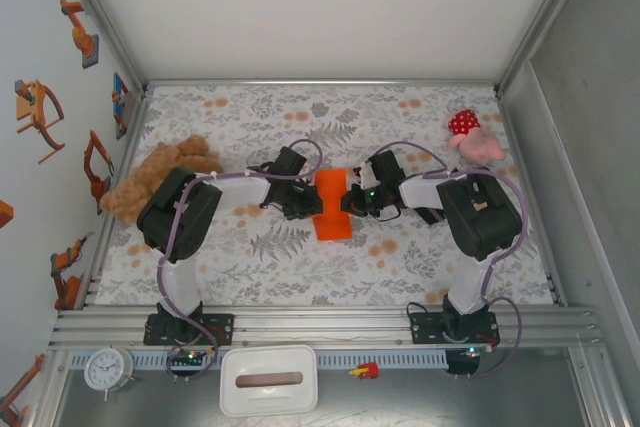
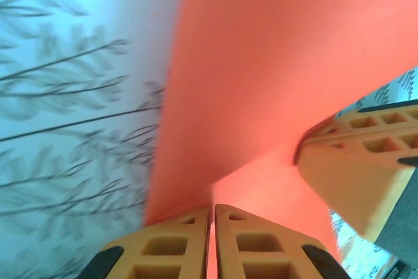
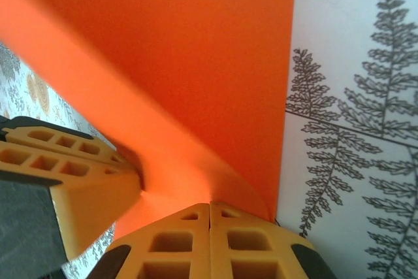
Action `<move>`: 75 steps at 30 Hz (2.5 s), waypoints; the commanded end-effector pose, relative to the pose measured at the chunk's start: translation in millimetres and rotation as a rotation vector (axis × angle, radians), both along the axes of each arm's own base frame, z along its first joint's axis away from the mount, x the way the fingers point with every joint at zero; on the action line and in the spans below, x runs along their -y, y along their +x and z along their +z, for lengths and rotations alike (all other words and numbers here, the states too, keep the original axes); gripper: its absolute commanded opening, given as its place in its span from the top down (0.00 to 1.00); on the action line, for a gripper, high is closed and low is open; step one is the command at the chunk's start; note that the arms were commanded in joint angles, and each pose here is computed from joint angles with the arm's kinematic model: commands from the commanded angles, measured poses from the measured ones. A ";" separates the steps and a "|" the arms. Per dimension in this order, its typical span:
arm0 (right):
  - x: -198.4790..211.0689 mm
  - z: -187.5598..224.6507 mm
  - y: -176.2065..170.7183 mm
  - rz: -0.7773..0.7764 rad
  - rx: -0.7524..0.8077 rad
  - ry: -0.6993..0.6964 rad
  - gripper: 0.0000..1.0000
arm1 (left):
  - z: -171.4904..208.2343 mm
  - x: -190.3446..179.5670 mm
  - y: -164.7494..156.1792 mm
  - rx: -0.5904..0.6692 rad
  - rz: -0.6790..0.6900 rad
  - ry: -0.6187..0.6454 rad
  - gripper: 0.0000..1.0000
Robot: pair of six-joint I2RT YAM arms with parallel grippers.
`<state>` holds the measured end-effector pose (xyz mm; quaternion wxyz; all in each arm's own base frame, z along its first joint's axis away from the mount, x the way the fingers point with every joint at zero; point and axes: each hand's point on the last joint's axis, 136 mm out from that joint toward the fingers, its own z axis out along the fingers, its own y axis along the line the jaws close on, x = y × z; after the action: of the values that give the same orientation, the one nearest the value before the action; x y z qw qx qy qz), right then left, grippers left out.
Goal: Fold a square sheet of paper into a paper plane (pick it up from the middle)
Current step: First fold the square sheet of paper in half at the center of the table.
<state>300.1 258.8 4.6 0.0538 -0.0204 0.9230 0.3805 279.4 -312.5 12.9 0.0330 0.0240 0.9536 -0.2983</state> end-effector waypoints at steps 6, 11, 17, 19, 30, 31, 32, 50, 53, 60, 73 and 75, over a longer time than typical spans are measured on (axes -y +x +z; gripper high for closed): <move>83.9 -89.2 -70.4 -0.049 -0.288 -0.425 1.00 | 41.3 -14.1 3.0 0.085 0.000 -0.052 0.86; 82.5 -89.4 -68.2 -0.051 -0.289 -0.419 1.00 | 57.7 24.4 16.7 0.126 0.028 -0.229 0.86; 80.7 -91.6 -68.0 -0.054 -0.297 -0.410 1.00 | 29.3 46.8 24.0 0.077 0.053 -0.256 0.85; 81.7 -92.8 -68.6 -0.053 -0.298 -0.413 1.00 | 19.5 42.7 24.3 0.070 0.068 -0.232 0.85; 94.1 -96.7 -72.0 -0.071 -0.311 -0.444 1.00 | -26.9 -30.1 22.3 0.048 0.145 -0.039 0.84; 94.9 -97.2 -72.7 -0.070 -0.313 -0.449 1.00 | -27.1 -36.2 24.0 0.051 0.153 -0.034 0.84; 95.4 -97.3 -72.6 -0.071 -0.314 -0.451 1.00 | -26.5 -40.6 26.1 0.053 0.161 -0.035 0.84; 95.8 -97.9 -71.8 -0.081 -0.316 -0.446 1.00 | 26.1 42.1 37.3 0.081 0.086 -0.338 0.84; 96.3 -97.9 -72.7 -0.080 -0.317 -0.447 1.00 | 11.9 38.0 42.2 0.048 0.115 -0.323 0.84; 99.4 -99.8 -74.0 -0.083 -0.320 -0.456 1.00 | -16.4 -7.9 60.7 0.006 0.206 -0.194 0.84; 100.9 -98.0 -73.5 -0.092 -0.315 -0.455 1.00 | 29.3 -18.4 68.7 0.085 0.126 -0.130 0.84; 101.2 -98.3 -74.3 -0.092 -0.318 -0.454 1.00 | 48.5 3.4 62.8 0.087 0.097 -0.232 0.83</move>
<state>300.7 257.0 4.4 0.0421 -0.0182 0.9187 0.3922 352.0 -291.7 26.1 0.0830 -0.0522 0.9278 -0.3601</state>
